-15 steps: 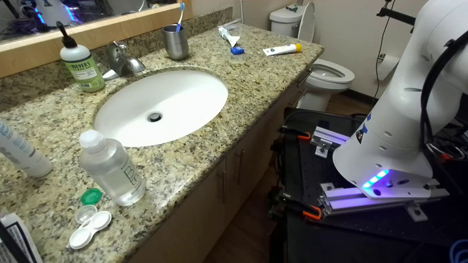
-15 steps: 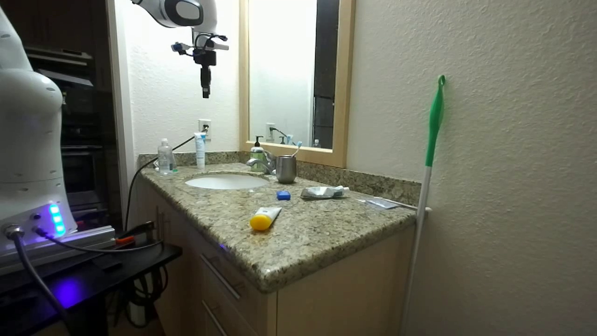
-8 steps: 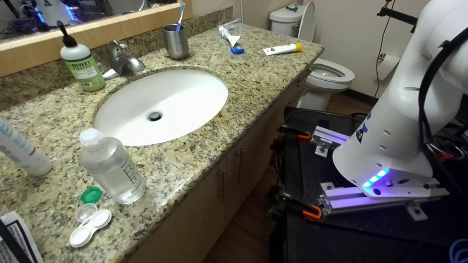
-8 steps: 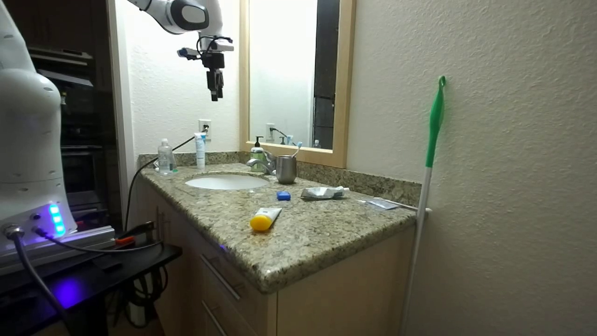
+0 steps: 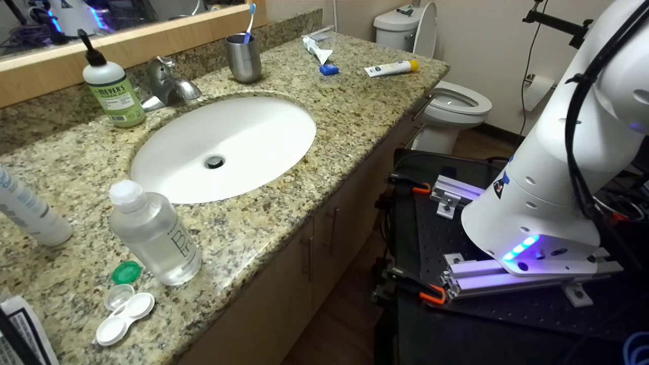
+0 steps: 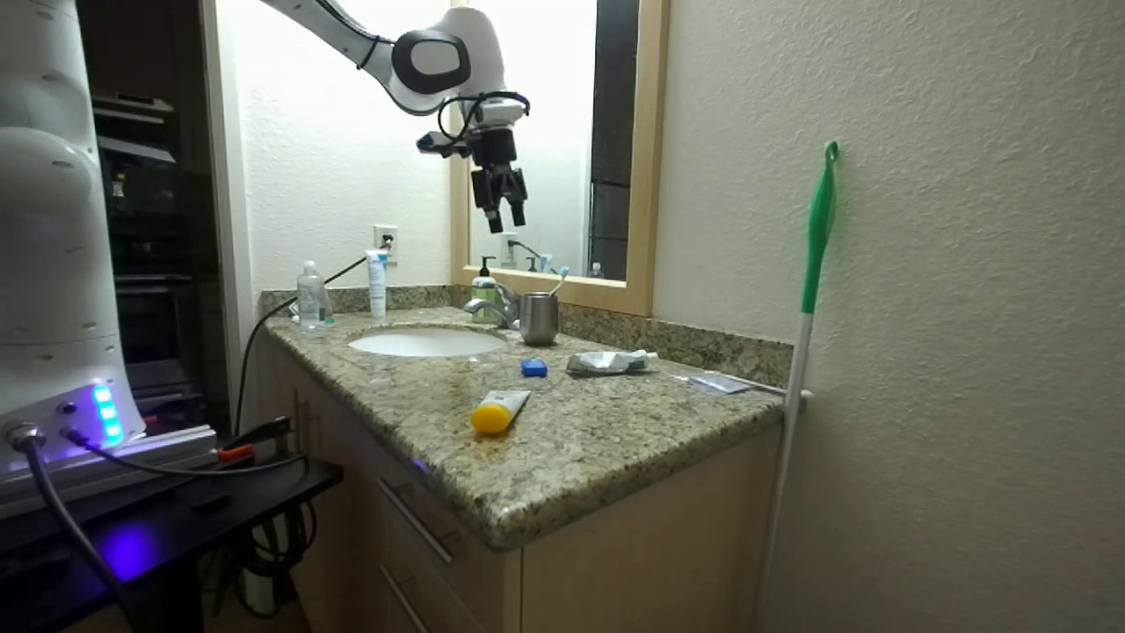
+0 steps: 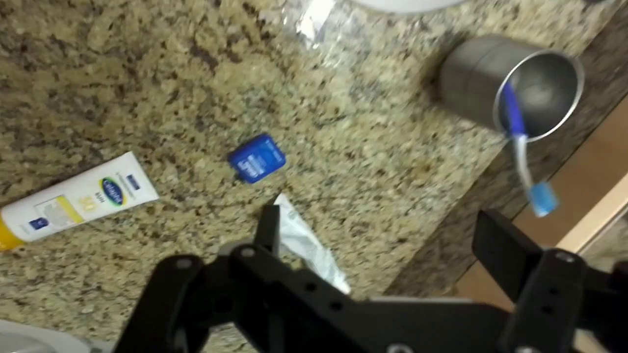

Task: Move the blue case to the left side of the sink counter and then put it back on the right side of the sink counter

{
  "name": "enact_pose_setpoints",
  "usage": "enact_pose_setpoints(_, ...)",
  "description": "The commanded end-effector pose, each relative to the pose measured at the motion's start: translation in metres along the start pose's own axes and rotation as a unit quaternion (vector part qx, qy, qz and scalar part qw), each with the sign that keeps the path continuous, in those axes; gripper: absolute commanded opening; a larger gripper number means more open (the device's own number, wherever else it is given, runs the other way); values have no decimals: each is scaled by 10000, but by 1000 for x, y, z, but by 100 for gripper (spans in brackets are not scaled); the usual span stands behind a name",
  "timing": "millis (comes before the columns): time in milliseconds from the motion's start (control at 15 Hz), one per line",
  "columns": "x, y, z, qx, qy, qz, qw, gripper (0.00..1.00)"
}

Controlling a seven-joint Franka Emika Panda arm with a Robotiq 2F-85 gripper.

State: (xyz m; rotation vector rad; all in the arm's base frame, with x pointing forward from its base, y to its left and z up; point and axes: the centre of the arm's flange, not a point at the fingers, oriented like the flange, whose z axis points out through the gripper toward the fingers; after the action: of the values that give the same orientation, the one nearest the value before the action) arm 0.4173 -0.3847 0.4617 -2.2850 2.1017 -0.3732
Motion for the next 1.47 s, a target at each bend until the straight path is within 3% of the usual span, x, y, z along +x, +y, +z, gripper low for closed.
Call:
enact_pose_setpoints(0, 12, 7, 9, -110, 48, 160, 9998, 100)
enact_pose_setpoints(200, 19, 3, 17, -178, 87, 294, 9994, 100)
enact_pose_setpoints(467, 22, 14, 68, -1047, 287, 941, 9896, 100)
enact_pose_setpoints(600, 25, 26, 91, -1270, 348, 1194, 9841, 100)
enact_pose_setpoints(800, 21, 40, 112, -1204, 2, 1359, 9834, 100)
enact_pose_setpoints(867, 24, 32, 104, -1278, 172, 1286, 9833, 100)
enact_pose_setpoints(1133, 22, 34, 113, -1284, 61, 1372, 9822, 100)
enact_pose_setpoints(1400, 24, 33, 144, -995, 186, 1891, 9767, 100)
